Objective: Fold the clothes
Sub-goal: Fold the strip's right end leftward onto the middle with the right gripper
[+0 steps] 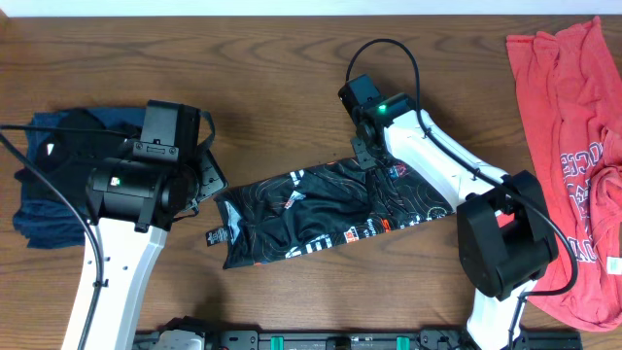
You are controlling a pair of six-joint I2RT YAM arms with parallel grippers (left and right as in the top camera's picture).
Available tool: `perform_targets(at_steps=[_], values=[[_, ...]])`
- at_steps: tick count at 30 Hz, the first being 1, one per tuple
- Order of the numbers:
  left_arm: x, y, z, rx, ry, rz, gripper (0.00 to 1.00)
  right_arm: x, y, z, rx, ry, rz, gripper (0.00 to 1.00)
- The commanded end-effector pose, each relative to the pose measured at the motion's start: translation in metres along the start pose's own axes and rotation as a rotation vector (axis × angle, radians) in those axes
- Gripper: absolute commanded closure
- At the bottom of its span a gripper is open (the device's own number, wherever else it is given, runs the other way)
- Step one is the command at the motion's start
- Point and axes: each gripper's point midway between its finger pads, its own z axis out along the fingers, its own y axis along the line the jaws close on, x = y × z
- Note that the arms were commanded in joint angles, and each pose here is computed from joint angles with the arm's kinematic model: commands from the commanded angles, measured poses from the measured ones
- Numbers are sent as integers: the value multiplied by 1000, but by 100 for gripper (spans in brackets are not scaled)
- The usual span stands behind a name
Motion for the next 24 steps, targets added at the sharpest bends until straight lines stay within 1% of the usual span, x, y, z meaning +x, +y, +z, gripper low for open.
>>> perform_targets(at_steps=[1,6,11,13,14,15,18,19,24], values=[[-3,4,-1,-16,-14,12,36,-2,-6,-5,2,-22,38,53],[-2,4,-1,-18,-11,13,36,0,-4,-1,-9,-11,43,52],[-1,6,-1,-23,-5,14,35,4,-3,14,-1,24,53,53],[-1,5,-1,-22,-6,14,36,6,-2,20,2,38,55,56],[-1,5,-1,-22,-6,14,36,7,-2,21,4,43,53,59],[-1,5,-1,-22,-6,14,36,9,-1,24,5,50,52,67],[-1,6,-1,-23,-5,14,36,8,-1,24,5,51,59,80],[-1,6,-1,-23,-5,14,35,8,-1,24,5,50,60,82],[-1,6,-1,-23,-5,14,36,12,-2,24,8,65,55,83]])
